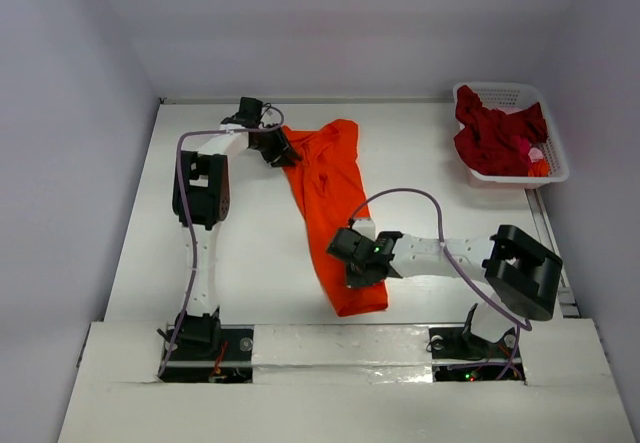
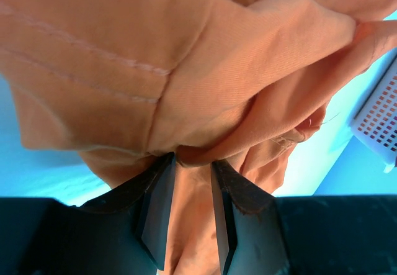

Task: Fold and stack the t-shirts
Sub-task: Rotate the tshirt 90 degrees

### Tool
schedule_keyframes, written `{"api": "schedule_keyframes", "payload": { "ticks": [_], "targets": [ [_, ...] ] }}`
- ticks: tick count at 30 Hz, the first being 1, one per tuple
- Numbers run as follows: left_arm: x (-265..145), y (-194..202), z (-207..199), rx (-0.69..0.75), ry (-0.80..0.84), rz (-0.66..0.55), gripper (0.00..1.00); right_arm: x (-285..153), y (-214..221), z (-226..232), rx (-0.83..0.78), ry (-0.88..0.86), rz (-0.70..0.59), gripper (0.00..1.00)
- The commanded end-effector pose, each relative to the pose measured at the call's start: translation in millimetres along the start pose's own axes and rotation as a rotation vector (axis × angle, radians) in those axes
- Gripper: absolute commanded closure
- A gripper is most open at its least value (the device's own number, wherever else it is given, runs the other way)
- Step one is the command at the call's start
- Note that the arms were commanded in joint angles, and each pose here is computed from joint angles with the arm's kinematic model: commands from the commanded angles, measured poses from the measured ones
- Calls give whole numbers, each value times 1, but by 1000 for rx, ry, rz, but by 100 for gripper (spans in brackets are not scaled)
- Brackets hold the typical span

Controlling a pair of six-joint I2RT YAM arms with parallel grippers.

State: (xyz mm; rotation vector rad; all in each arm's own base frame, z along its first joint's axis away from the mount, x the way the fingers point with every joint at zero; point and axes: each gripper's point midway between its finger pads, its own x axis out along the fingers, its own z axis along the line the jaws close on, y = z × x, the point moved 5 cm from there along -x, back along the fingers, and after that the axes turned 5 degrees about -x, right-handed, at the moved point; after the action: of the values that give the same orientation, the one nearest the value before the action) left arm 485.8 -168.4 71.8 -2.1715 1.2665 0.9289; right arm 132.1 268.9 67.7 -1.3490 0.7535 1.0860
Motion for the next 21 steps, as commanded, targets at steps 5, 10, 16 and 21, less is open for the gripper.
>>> {"api": "schedule_keyframes", "payload": {
  "ticks": [5, 10, 16, 21],
  "targets": [
    [21, 3, -12, 5, 22, 47, 72, 3, 11, 12, 10, -59, 39, 100],
    [31, 8, -20, 18, 42, 72, 72, 3, 17, 21, -15, -72, 49, 100],
    [40, 11, -23, 15, 64, 100, 72, 1, 21, 31, -46, -76, 49, 100],
    [45, 11, -22, 5, 75, 117, 72, 1, 19, 33, -45, -77, 46, 100]
  ]
}}
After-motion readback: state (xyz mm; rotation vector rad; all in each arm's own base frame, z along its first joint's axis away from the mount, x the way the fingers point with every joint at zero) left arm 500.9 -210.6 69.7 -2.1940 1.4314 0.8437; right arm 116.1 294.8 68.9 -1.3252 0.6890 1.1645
